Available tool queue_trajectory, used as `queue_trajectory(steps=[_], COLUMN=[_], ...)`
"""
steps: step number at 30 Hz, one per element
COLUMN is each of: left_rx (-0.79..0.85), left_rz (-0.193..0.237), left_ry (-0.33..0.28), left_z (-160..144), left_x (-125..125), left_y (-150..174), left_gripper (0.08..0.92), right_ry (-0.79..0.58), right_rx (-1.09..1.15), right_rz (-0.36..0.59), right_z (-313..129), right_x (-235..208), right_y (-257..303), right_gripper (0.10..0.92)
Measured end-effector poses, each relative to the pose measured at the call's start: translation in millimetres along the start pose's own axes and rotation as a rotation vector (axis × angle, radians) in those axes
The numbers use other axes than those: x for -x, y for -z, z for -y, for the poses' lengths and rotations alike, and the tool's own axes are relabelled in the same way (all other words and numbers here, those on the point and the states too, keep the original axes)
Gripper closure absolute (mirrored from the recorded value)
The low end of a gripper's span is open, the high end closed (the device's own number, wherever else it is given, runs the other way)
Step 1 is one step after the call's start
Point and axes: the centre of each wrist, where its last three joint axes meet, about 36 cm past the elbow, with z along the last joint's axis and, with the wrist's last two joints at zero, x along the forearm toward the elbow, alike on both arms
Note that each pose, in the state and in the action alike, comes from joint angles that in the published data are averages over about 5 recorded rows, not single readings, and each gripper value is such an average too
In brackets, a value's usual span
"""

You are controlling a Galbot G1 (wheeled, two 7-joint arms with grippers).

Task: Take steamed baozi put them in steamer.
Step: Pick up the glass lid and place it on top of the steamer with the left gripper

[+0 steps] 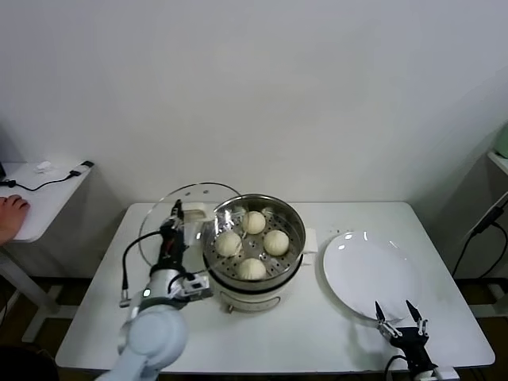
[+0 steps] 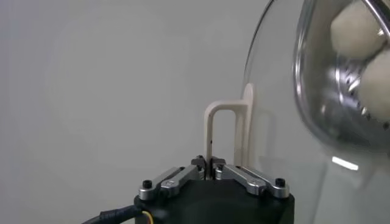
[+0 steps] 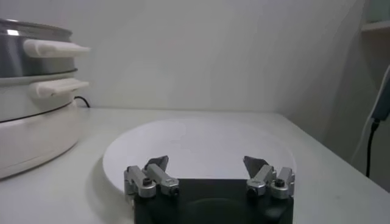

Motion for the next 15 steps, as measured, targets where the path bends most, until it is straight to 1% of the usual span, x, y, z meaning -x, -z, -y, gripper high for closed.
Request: queue_trajectory(steps=[8, 15], left_rx=[-0.012, -0.013], left_rz=[0.032, 0.049], left_ry=[-0.024, -0.037], left_z=[10, 19], left_x=[0, -1], left_y=[50, 86], left_gripper=[0.857, 0.857], right_ry=[-0.012, -0.027], right_rx=[0.005, 0.009], right_rz=[0.002, 0.008], right_z=[2, 6], right_x=[-3, -5], right_y=[-2, -1], right_gripper=[0.2, 0.2])
